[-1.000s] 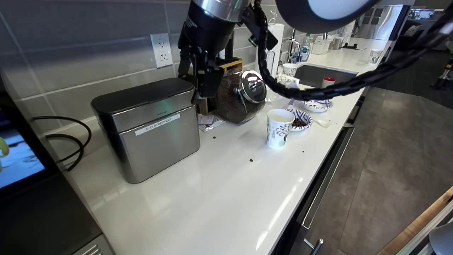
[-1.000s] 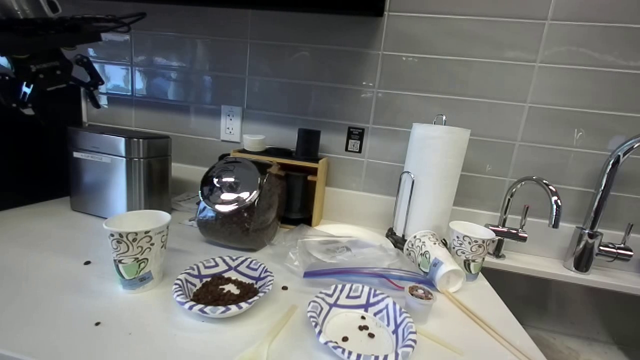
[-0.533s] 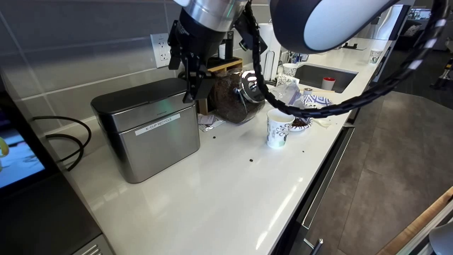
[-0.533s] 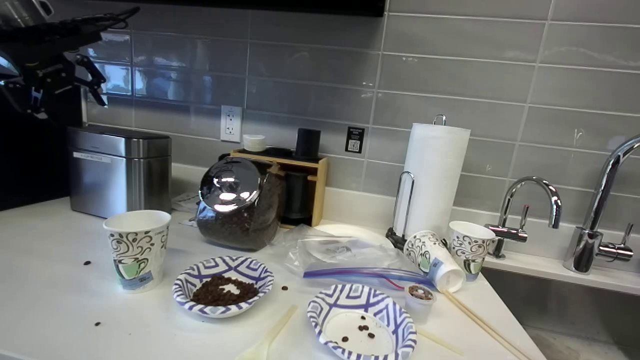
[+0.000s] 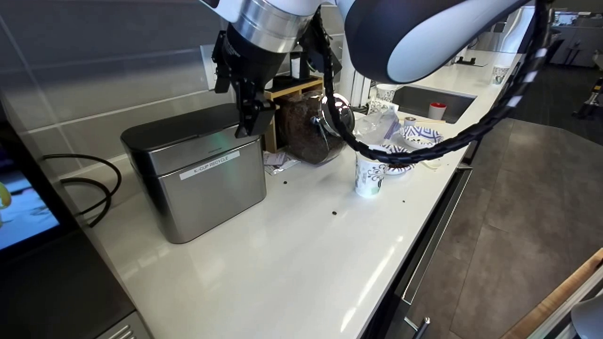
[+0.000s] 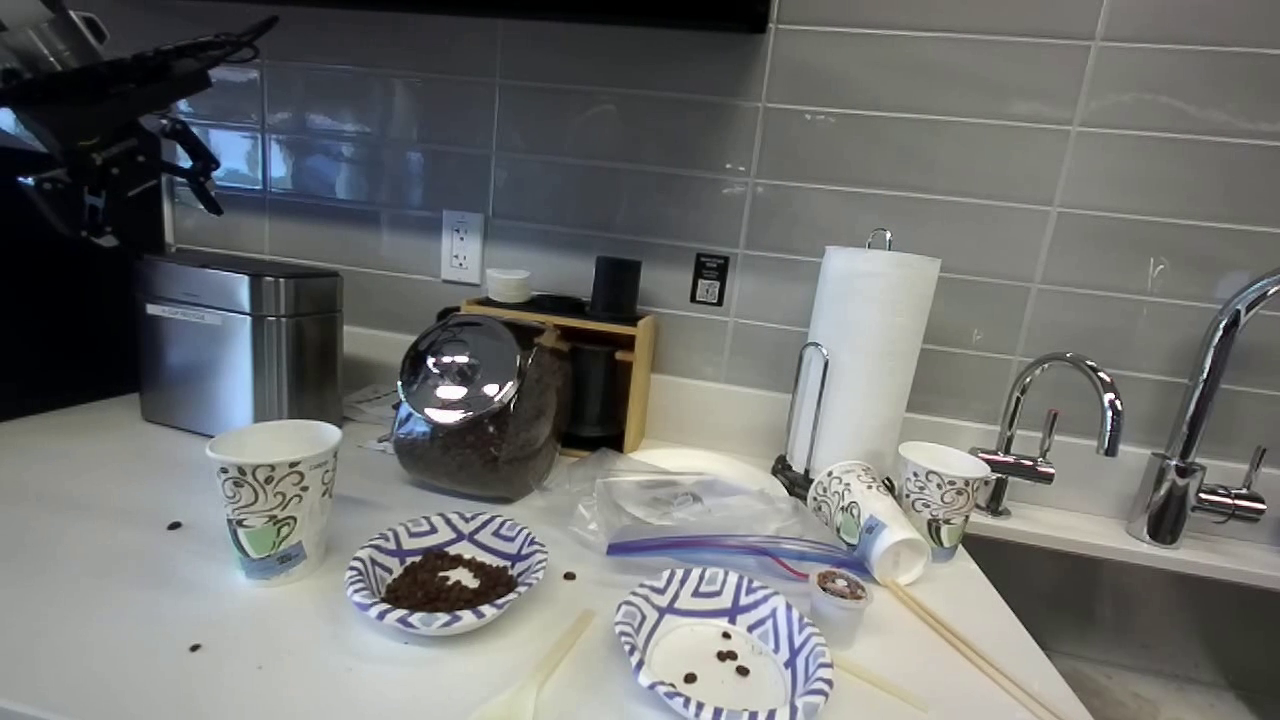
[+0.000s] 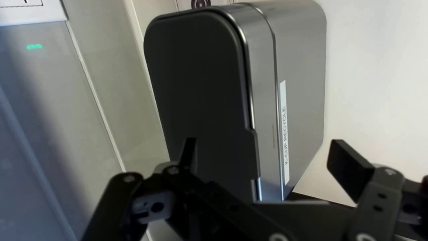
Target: Open the lid on the bin
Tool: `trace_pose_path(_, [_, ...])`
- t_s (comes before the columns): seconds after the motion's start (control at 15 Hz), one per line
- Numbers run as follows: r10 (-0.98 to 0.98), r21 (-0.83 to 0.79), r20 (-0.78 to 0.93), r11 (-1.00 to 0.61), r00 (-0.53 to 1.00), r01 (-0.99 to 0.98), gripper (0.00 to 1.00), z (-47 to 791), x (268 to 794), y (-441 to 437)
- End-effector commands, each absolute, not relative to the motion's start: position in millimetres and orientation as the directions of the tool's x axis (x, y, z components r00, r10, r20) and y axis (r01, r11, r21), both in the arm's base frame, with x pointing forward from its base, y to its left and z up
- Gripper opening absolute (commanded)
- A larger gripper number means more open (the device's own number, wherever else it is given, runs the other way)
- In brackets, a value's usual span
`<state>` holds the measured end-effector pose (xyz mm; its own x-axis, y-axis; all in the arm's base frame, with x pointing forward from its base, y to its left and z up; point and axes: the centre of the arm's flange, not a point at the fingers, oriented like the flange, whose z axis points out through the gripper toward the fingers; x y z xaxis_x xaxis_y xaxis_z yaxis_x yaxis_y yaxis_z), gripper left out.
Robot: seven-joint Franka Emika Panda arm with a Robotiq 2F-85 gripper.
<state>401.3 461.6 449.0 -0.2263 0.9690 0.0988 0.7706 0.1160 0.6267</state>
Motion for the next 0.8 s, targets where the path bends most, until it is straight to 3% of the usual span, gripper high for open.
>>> trace_pose_path(0.0, [0.969,0.627,0.099,0.116,-0.226,0.770,1.00,449.5,401.4,461.5])
trace_pose_path(0.73, [0.975,0.685,0.091,0.088,-0.205,0.723,1.00,432.0,409.9,466.3])
